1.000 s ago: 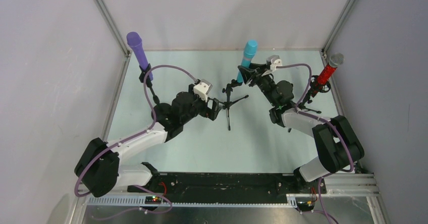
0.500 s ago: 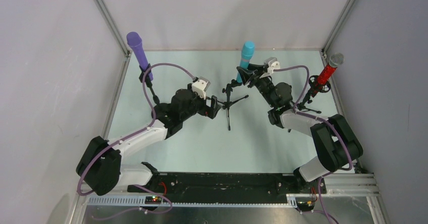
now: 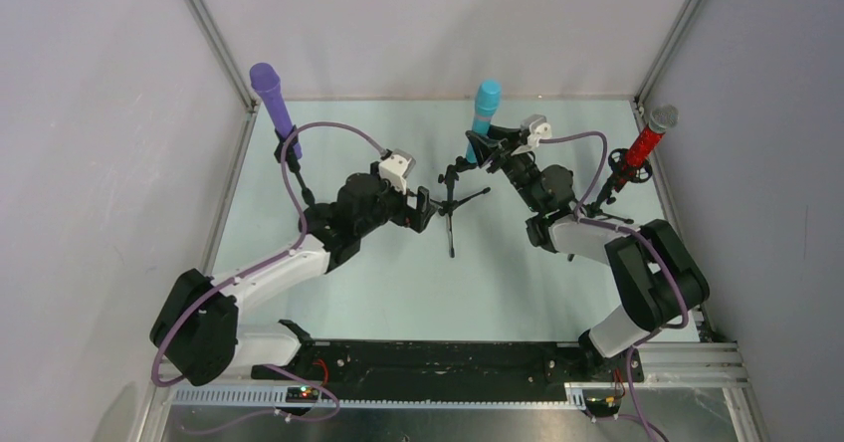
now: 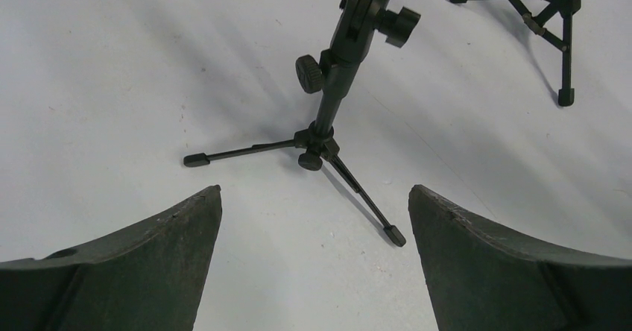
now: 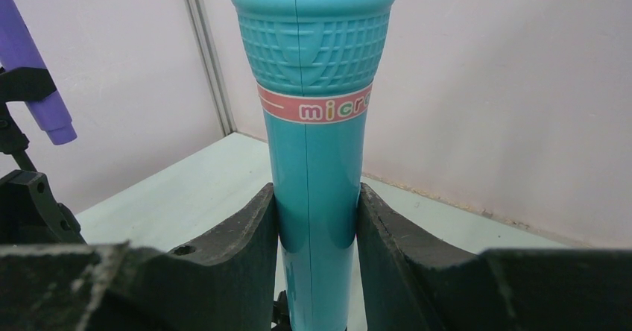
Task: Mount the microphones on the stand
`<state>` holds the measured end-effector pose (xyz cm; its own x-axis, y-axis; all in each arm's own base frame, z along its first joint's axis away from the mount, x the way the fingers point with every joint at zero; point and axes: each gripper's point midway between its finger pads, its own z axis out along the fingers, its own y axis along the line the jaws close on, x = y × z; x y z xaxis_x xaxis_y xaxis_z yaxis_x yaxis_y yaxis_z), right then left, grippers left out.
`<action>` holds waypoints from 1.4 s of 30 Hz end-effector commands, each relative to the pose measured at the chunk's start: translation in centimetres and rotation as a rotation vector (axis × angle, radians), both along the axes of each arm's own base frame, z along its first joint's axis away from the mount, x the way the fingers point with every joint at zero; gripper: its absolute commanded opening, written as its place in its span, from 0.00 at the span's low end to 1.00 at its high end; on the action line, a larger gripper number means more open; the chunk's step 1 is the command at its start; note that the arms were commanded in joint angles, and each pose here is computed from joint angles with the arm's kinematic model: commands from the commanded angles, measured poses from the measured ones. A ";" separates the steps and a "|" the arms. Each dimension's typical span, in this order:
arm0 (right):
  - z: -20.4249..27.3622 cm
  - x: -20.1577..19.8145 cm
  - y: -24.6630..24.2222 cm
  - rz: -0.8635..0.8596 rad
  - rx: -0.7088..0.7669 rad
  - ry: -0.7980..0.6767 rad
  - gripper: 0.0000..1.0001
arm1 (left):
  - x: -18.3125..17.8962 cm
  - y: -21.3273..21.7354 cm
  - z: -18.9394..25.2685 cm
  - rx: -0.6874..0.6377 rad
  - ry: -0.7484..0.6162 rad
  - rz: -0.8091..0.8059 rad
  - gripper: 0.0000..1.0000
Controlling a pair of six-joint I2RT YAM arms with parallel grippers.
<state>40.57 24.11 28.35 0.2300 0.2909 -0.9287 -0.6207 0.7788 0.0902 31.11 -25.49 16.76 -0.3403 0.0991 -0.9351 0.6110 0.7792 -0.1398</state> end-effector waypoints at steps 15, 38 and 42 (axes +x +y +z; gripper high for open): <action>-11.8 -0.7 1.8 0.062 -0.136 0.295 0.00 | 0.7 0.2 6.3 -0.001 -0.180 -0.031 0.98; -13.4 -1.6 2.2 0.084 -0.179 0.330 0.00 | 1.3 -0.7 9.5 -0.040 -0.230 -0.043 0.98; -13.5 -1.8 2.3 0.085 -0.188 0.336 0.00 | 1.4 -0.6 9.7 -0.044 -0.235 -0.039 0.98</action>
<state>40.69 24.26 27.69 0.2518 0.3236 -0.9121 -0.6155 0.7808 0.1071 32.03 -25.95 22.97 -0.1915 0.1030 -0.9761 0.6528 0.7560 -0.0483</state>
